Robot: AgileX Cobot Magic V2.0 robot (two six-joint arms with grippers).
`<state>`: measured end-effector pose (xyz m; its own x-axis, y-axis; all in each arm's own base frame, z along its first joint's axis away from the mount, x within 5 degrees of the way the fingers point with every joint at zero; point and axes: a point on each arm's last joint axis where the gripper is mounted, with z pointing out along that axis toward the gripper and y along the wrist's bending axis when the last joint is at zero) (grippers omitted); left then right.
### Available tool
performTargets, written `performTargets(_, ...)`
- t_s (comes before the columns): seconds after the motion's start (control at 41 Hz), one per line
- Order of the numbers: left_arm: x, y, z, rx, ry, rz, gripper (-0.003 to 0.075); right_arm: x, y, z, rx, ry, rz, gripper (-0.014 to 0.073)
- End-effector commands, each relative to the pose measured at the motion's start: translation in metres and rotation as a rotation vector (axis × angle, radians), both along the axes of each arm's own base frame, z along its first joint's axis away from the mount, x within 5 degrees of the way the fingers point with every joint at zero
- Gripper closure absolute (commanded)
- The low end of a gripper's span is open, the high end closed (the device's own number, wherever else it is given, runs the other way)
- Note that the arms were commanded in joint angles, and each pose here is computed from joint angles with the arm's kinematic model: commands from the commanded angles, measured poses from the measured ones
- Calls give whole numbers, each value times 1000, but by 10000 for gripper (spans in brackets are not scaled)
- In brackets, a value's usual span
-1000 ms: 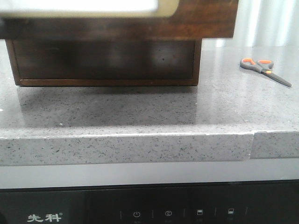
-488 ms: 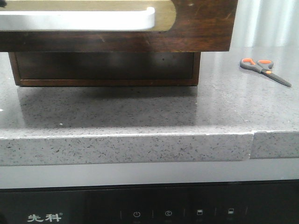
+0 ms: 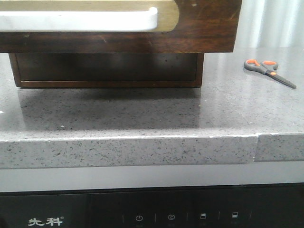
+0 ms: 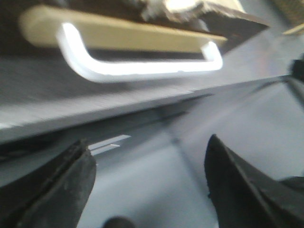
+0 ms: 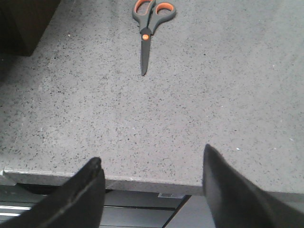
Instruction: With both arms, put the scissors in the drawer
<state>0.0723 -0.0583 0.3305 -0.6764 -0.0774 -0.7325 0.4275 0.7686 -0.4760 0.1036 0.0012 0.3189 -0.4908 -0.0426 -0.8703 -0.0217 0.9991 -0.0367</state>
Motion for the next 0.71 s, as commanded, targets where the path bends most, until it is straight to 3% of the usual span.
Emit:
performTargets(0.0, -4, 10, 39, 82, -122, 97, 239, 4, 0, 13, -17, -88, 7, 123)
performTargets(0.122, -11, 23, 68, 243, -249, 176, 246, 4, 0, 13, -17, -88, 7, 123)
performTargets(0.244, -16, 29, 84, 325, -324, 202, 249, 4, 0, 13, -17, -88, 7, 123)
performTargets(0.488, -23, 26, 86, 431, -427, -25, 249, 4, 0, 13, -17, -88, 7, 123)
performTargets(0.683, -20, 32, 88, 354, -375, 62, 249, 4, 0, 14, -17, -91, 7, 123)
